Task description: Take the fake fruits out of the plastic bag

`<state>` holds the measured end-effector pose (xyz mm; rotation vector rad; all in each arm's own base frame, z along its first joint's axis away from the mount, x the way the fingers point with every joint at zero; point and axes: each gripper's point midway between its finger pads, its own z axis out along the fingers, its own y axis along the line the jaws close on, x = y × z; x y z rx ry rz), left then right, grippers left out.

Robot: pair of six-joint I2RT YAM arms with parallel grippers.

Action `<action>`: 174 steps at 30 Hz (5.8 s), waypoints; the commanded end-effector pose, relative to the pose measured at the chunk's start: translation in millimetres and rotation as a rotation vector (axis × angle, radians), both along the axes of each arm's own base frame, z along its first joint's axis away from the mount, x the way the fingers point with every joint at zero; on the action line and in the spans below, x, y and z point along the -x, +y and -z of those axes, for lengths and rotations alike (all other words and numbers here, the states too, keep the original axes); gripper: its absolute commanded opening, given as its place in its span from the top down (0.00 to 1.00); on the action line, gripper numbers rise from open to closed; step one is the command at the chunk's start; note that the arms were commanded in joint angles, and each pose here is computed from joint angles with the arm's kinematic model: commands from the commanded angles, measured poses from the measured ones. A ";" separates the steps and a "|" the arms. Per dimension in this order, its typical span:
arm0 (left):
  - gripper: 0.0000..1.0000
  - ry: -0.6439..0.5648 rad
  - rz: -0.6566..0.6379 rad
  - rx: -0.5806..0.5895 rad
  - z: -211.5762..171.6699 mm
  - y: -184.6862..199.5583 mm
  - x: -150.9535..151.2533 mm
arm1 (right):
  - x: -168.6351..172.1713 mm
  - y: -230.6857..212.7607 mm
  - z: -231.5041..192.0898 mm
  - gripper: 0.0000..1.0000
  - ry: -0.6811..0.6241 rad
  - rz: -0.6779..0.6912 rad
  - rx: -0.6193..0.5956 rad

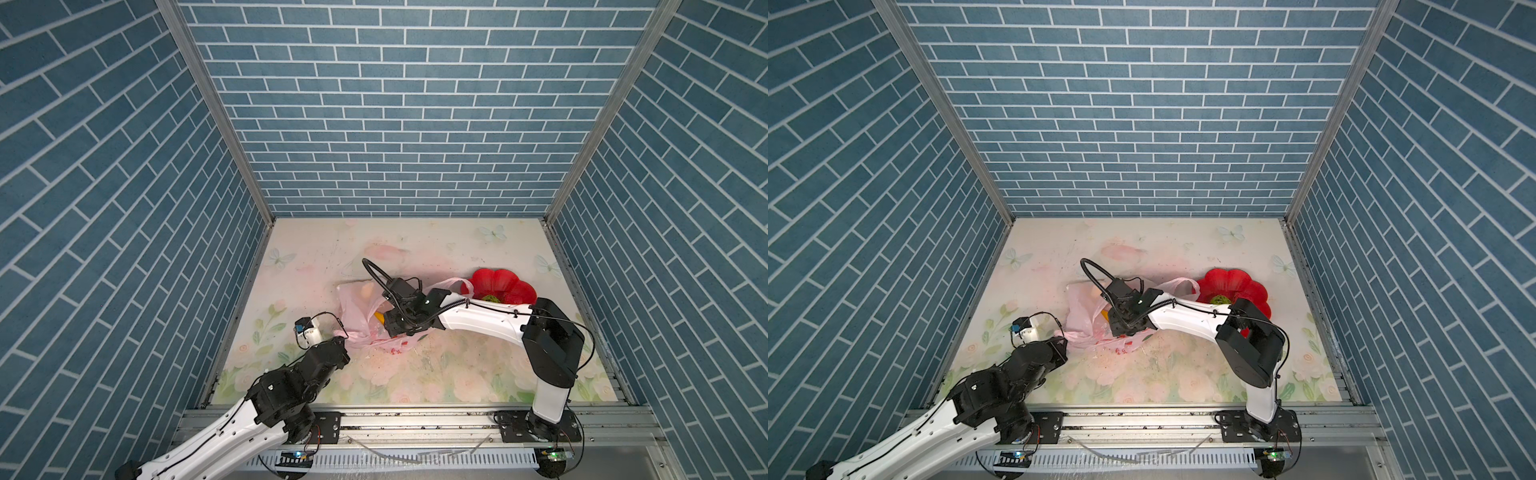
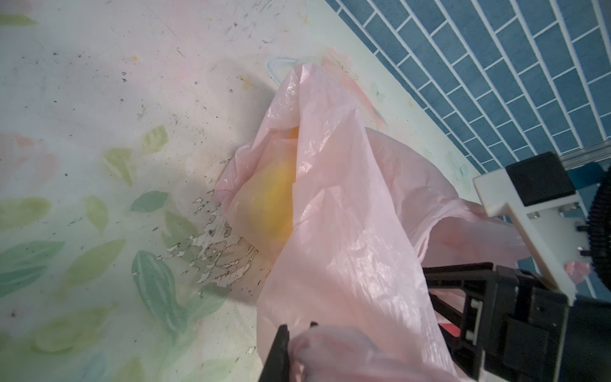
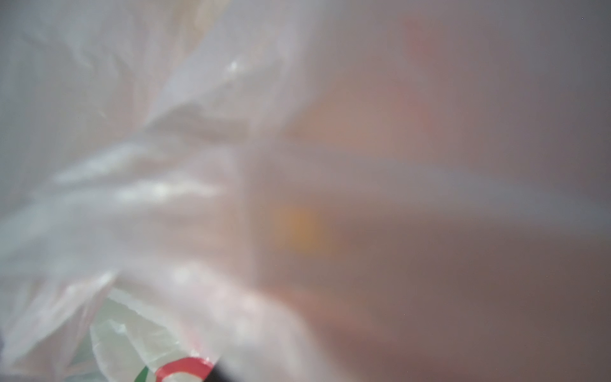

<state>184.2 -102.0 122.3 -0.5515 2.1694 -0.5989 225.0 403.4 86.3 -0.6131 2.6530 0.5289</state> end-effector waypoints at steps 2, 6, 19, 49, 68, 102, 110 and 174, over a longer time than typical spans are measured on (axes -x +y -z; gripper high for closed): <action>0.86 -0.007 0.004 0.004 -8.6 2.6 2.6 | -26.1 10.8 -13.9 0.46 -0.073 0.095 -0.020; 0.86 -0.004 0.009 0.005 -7.1 1.9 3.1 | -38.8 14.1 -14.5 0.44 -0.102 0.120 -0.006; 0.92 0.001 0.038 0.045 -5.8 -6.5 4.4 | -78.4 3.2 -28.4 0.25 -0.204 0.214 0.025; 1.00 -0.034 0.031 0.095 -28.6 2.6 10.8 | -100.4 5.9 -16.3 0.17 -0.181 0.191 0.038; 1.00 0.042 0.054 0.131 -2.6 8.2 28.8 | -105.4 9.0 -9.4 0.18 -0.246 0.195 0.065; 1.00 0.191 0.071 0.080 52.0 16.5 50.7 | -164.4 20.7 16.5 0.18 -0.352 0.202 0.099; 1.00 0.193 0.062 0.082 52.2 17.5 50.3 | -175.3 19.5 22.1 0.24 -0.336 0.219 0.086; 1.00 -0.059 -0.033 -0.031 -18.5 -1.5 -13.3 | -43.8 -0.2 -84.2 0.66 -0.126 -0.010 -0.083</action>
